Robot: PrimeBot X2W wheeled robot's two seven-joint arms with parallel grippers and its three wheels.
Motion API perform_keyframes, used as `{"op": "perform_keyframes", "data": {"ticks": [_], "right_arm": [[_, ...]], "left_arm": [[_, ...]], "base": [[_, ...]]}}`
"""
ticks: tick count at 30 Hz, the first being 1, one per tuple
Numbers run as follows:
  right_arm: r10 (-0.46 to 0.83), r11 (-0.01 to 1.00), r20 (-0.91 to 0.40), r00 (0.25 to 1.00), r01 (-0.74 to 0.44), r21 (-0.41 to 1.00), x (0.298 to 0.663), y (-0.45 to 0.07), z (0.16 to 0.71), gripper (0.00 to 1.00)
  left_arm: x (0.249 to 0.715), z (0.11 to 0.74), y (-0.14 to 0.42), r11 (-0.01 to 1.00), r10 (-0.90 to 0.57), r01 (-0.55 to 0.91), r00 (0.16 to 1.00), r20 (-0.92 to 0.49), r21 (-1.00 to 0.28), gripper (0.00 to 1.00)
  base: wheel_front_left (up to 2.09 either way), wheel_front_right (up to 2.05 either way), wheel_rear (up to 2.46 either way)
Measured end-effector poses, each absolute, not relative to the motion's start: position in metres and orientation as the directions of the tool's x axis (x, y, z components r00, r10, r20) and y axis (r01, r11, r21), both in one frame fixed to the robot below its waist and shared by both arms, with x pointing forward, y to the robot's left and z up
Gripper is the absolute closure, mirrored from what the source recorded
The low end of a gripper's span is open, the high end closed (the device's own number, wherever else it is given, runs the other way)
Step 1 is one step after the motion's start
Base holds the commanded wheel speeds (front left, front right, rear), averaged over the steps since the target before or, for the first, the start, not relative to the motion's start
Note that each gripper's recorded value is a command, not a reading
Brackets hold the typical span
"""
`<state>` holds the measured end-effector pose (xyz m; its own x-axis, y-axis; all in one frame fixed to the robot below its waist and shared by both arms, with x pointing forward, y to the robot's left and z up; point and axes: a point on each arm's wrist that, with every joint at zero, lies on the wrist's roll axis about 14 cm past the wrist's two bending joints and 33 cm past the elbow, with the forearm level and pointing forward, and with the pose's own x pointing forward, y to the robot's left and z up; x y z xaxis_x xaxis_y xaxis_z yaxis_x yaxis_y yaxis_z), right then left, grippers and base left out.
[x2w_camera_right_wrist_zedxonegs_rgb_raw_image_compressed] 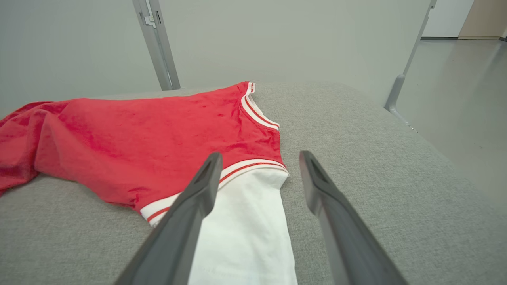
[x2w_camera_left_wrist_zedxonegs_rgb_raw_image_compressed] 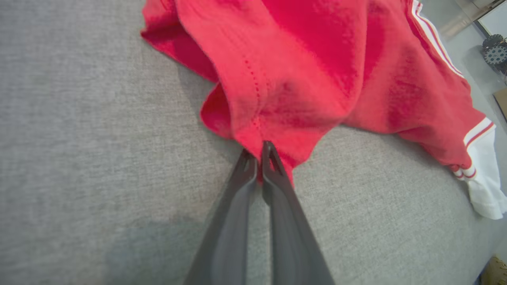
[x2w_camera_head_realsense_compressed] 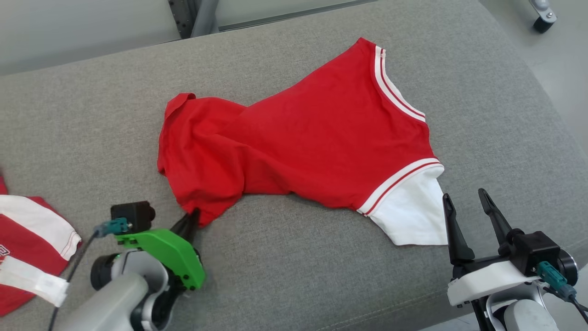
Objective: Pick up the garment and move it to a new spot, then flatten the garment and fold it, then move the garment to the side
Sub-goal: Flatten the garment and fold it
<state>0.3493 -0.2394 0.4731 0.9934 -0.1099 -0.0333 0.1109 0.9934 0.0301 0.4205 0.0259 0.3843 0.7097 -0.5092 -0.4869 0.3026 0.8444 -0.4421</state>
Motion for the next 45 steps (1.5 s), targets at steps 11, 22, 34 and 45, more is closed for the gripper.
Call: {"op": "perform_keyframes", "data": {"ticks": [11, 22, 34, 45], "right_arm": [[-0.046, 0.998, -0.034, 0.998, 0.047, 0.049, 0.357, -0.218, 0.470, 0.00], [-0.004, 0.999, -0.046, 0.999, 0.006, 0.051, 0.366, -0.206, 0.465, 0.00], [-0.010, 0.999, -0.047, 0.999, 0.011, 0.033, 0.364, -0.213, 0.467, 0.00], [-0.017, 1.000, -0.047, 0.999, 0.018, 0.020, 0.361, -0.218, 0.467, 0.00]], "left_arm": [[0.389, 0.459, 0.075, 0.761, -0.649, 0.474, 0.564, -0.511, -0.442, 1.00], [0.362, 0.437, 0.101, 0.765, -0.642, 0.349, 0.484, -0.595, -0.542, 1.00], [0.417, 0.393, 0.092, 0.852, -0.480, 0.222, 0.693, -0.538, -0.475, 0.00], [0.431, 0.393, 0.103, 0.890, -0.387, 0.191, 0.796, -0.464, -0.415, 0.00]], "base": [[0.00, 0.00, 0.00], [0.00, 0.00, 0.00], [0.00, 0.00, 0.00], [0.00, 0.00, 0.00]]}}
